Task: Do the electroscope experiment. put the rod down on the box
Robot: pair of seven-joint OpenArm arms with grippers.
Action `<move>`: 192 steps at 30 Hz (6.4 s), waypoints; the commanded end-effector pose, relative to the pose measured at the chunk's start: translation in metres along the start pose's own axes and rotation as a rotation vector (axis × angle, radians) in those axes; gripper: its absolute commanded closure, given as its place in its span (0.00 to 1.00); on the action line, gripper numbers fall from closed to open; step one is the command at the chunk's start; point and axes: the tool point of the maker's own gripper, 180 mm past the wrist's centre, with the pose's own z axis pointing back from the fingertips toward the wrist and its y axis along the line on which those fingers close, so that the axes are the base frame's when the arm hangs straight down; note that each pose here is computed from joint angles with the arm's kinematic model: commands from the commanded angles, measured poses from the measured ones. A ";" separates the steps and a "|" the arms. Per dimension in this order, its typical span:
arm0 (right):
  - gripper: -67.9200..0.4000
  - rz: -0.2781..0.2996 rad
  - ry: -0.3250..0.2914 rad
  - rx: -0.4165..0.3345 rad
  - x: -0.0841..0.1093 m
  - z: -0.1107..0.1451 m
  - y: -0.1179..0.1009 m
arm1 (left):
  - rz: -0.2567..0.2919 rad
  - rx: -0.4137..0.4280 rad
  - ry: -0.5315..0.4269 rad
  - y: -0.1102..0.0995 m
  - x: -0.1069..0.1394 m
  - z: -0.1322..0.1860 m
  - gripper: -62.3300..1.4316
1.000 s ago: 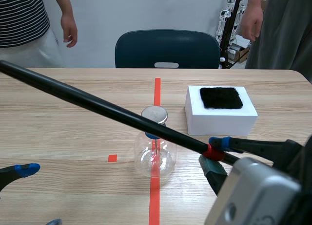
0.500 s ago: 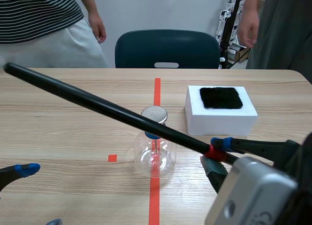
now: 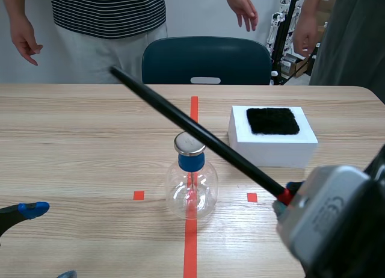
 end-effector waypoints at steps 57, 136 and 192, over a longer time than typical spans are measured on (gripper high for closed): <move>0.99 -0.786 0.860 -0.185 -0.227 -0.056 -0.153 | -0.012 0.011 -0.058 0.004 0.013 0.000 0.00; 0.04 -0.923 0.886 -0.007 -0.256 -0.102 -0.110 | -0.012 0.011 -0.058 0.004 0.013 0.000 0.00; 0.04 -0.458 -0.012 -0.308 -0.107 -0.088 -0.216 | -0.012 0.011 -0.058 0.004 0.013 0.000 0.00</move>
